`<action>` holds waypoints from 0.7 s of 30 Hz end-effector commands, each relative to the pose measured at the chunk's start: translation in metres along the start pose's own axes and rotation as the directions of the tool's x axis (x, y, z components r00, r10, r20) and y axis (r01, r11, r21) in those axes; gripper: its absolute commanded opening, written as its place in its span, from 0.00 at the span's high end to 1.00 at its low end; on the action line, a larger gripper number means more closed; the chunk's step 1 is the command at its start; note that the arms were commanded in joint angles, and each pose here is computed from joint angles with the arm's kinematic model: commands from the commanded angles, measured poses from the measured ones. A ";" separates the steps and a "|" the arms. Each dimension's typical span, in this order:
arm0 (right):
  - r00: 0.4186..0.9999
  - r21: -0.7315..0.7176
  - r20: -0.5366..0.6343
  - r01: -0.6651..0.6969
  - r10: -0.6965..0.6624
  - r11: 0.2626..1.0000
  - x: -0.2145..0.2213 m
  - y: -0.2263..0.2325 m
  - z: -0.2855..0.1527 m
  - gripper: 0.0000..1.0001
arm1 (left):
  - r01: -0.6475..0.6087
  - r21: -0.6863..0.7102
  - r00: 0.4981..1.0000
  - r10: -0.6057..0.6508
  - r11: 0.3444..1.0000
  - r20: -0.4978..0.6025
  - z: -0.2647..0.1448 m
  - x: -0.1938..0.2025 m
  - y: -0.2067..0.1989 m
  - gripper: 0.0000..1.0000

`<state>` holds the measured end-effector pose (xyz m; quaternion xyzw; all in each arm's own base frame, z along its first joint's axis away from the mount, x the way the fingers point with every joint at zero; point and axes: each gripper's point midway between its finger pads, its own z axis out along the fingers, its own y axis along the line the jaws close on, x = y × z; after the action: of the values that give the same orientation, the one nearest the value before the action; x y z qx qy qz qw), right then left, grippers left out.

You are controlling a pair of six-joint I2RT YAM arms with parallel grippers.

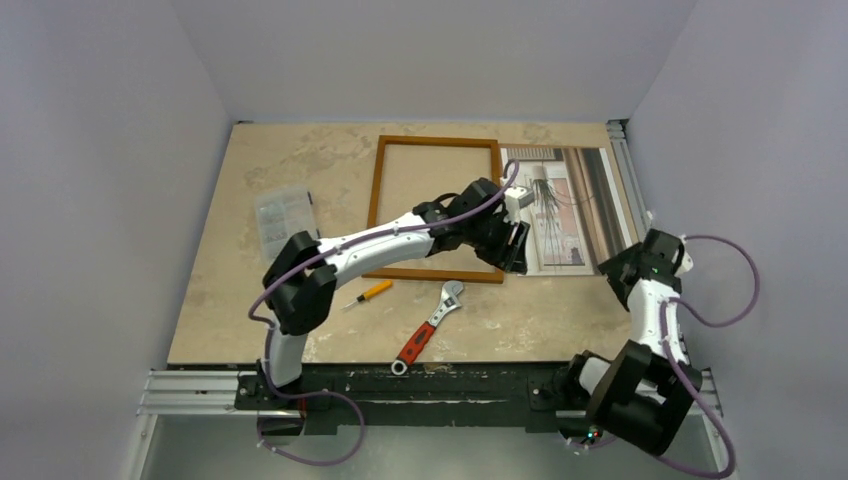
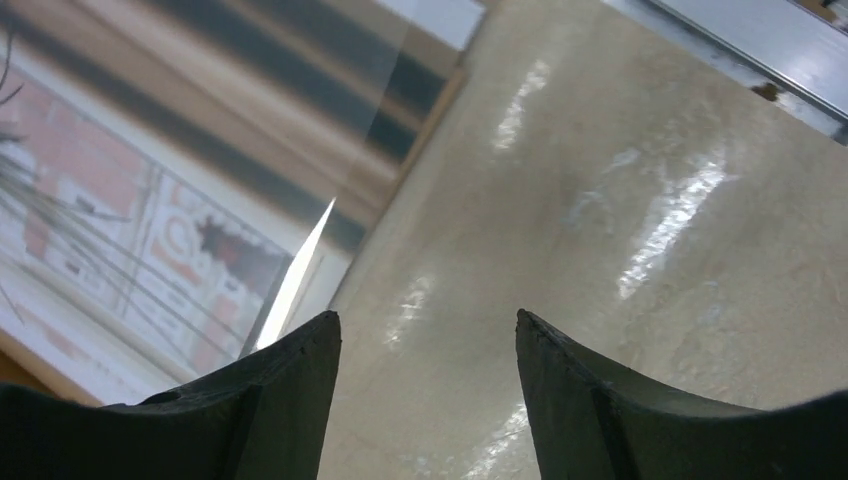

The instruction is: Take the photo out of the frame

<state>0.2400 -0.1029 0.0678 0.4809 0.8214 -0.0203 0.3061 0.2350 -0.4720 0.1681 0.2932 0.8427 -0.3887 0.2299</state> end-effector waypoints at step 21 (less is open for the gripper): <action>0.936 -0.326 0.069 -0.305 0.345 0.895 -0.050 -0.023 0.031 0.22 | -0.008 0.162 0.998 0.017 0.987 -0.053 0.103 -0.035 -0.002 0.47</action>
<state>0.2377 -0.1567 0.0543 0.5798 0.7055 0.1063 0.3934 0.2643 -0.5673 0.1155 0.2955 0.8234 -0.4597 0.1529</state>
